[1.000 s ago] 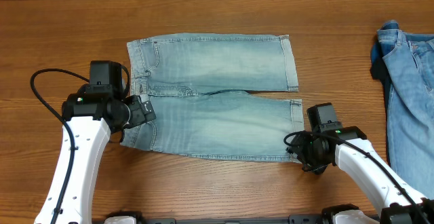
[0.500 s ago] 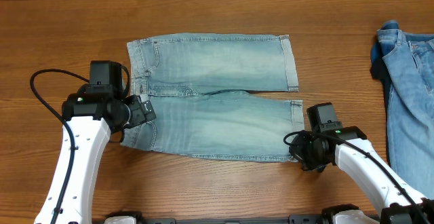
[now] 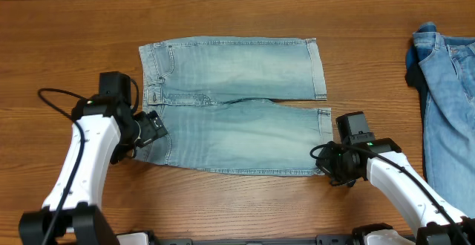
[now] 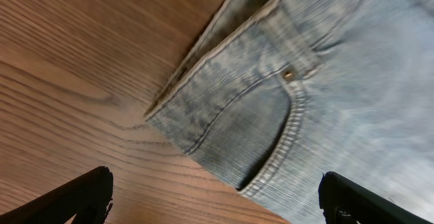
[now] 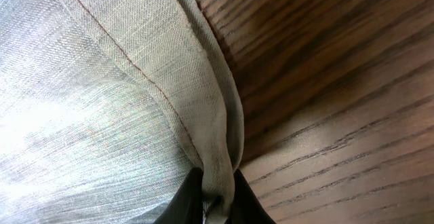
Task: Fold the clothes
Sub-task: 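Lift the bottom edge and fold it upward over the top half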
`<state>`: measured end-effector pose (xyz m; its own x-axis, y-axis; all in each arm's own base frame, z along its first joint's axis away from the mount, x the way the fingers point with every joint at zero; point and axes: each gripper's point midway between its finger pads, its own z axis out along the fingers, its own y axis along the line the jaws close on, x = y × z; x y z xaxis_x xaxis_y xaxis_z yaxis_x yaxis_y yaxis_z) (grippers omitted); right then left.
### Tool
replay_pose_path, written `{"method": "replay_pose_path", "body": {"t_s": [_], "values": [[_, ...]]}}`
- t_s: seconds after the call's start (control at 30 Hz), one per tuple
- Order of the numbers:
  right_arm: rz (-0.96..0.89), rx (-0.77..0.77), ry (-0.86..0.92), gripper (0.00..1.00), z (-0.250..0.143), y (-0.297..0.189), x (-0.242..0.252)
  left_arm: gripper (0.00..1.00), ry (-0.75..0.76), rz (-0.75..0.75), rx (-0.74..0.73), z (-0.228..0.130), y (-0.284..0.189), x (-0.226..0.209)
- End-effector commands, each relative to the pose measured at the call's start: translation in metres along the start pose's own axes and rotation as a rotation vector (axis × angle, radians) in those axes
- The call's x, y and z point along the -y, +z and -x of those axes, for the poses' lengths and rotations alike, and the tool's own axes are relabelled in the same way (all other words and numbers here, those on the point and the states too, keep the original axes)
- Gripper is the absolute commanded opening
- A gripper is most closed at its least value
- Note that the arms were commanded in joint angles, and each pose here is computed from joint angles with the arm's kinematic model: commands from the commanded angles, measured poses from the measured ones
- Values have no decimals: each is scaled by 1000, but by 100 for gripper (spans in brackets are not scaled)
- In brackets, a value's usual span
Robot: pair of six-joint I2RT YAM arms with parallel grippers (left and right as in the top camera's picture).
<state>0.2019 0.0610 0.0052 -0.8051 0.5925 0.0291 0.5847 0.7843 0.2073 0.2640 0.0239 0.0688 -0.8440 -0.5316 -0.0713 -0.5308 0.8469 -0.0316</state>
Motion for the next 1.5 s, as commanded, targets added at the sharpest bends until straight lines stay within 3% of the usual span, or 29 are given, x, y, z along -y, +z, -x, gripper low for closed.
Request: {"method": "replay_pose_path", "body": {"t_s": [0.0,0.17,0.57,1.2,1.23,1.3,1.33,1.4,1.47], "values": [[-16,33,-4,6,6,0,3,100,-1,-5,-24,1,16,2],[-17,41,-5,14,8,0,3,100,46,-11,-11,9,24,6],[-14,44,-8,14,9,0,2,100,37,-11,-64,-18,60,-12],[-12,46,-12,15,9,0,1,99,-40,-26,14,-9,76,-12],[-12,46,-12,15,9,0,2,91,-45,-28,17,-9,76,-11],[-12,47,-12,15,9,0,1,38,-45,-31,16,-9,76,-11],[-12,46,-12,15,9,0,1,24,-45,-31,15,-9,76,-11],[-11,47,-12,14,9,0,1,4,-45,-37,11,-10,76,-10],[-11,47,-12,4,9,0,1,4,-45,-59,-9,-13,76,-6]]}}
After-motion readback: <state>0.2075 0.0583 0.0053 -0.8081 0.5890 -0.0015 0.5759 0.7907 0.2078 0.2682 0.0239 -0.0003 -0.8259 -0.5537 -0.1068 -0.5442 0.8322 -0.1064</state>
